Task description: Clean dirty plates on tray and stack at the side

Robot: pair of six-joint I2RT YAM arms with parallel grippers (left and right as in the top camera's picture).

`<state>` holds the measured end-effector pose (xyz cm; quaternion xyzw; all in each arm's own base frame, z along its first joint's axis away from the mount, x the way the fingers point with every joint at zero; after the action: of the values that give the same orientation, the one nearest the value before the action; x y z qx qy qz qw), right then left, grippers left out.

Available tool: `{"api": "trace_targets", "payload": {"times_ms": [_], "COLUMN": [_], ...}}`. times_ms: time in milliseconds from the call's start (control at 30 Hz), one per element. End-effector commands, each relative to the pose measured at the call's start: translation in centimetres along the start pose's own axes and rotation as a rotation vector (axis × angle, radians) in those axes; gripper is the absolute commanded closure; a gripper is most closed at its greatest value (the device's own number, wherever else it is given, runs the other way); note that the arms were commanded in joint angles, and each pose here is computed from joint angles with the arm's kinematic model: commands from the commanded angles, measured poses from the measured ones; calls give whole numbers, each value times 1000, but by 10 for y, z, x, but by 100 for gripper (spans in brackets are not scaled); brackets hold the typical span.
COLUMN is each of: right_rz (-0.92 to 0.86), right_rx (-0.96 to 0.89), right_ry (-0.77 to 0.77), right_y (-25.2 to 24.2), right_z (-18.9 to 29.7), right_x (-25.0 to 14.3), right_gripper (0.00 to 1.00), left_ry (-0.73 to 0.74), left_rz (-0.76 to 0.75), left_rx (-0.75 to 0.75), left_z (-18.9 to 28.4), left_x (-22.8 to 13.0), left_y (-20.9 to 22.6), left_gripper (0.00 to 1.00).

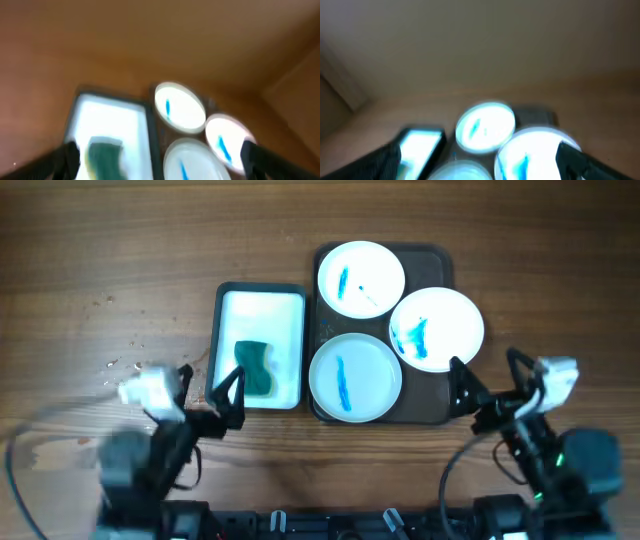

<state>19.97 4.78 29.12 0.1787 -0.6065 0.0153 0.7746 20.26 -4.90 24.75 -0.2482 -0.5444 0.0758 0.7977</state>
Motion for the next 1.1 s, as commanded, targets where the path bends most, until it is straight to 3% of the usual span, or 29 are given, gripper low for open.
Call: {"api": "trace_targets", "payload": {"times_ms": [0, 167, 333, 367, 433, 567, 667, 733, 800, 833, 867, 900, 1033, 1067], "right_rz": [4, -57, -144, -162, -185, -227, -243, -248, -250, -252, -253, -252, -253, -253], "right_rx": [11, 49, 198, 186, 173, 148, 138, 134, 133, 132, 131, 132, 127, 127], "right_ry": [179, 349, 515, 563, 622, 735, 773, 787, 793, 796, 797, 796, 796, 796], "right_y": [10, 16, 30, 28, 24, 19, 17, 17, 17, 17, 17, 17, 16, 16], "right_z": [-16, -44, -65, -67, -70, -73, -74, -74, -74, -73, -73, -73, -73, -73], "right_x": [30, 39, 13, 4, -8, -30, -37, -39, -40, -41, -41, -41, -41, -41], "right_gripper": [0, 0, 0, 1, 10, 24, 27, 27, 27, 27, 27, 27, 27, 27], "left_ry": [236, 533, 767, 820, 904, 1070, 1167, 1195, 1203, 1215, 1233, 1234, 1206, 1197], "left_rz": [72, 144, 247, 263, 254, 175, 138, 135, 141, 145, 160, 163, 159, 159], "left_rx": [88, 259, 331, 350, 403, 528, 553, 673, 782, 790, 779, 775, 743, 737], "left_z": [-15, -41, -74, -79, -87, -106, -123, -129, -130, -132, -135, -137, -141, -142], "left_x": [34, 29, -8, -19, -38, -90, -130, -151, -163, -169, -176, -179, -161, -154], "left_y": [-16, -1, 19, 24, 35, 56, 62, 77, 92, 95, 96, 96, 87, 83], "left_gripper": [0, 0, 0, 6, 28, 33, 35, 41, 52, 67, 90, 96, 96, 90]}}
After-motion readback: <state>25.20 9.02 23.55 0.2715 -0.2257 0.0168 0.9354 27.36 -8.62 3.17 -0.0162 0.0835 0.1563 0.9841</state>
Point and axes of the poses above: each gripper's point midway between its finger pads, its own z axis back along the fingers, its own y axis along the line the jaws close on, x = y × z, the point moved 3 cm from there along z, back along the fingers, and after that the axes turned 2 degrees about z, right-handed, at the moved point
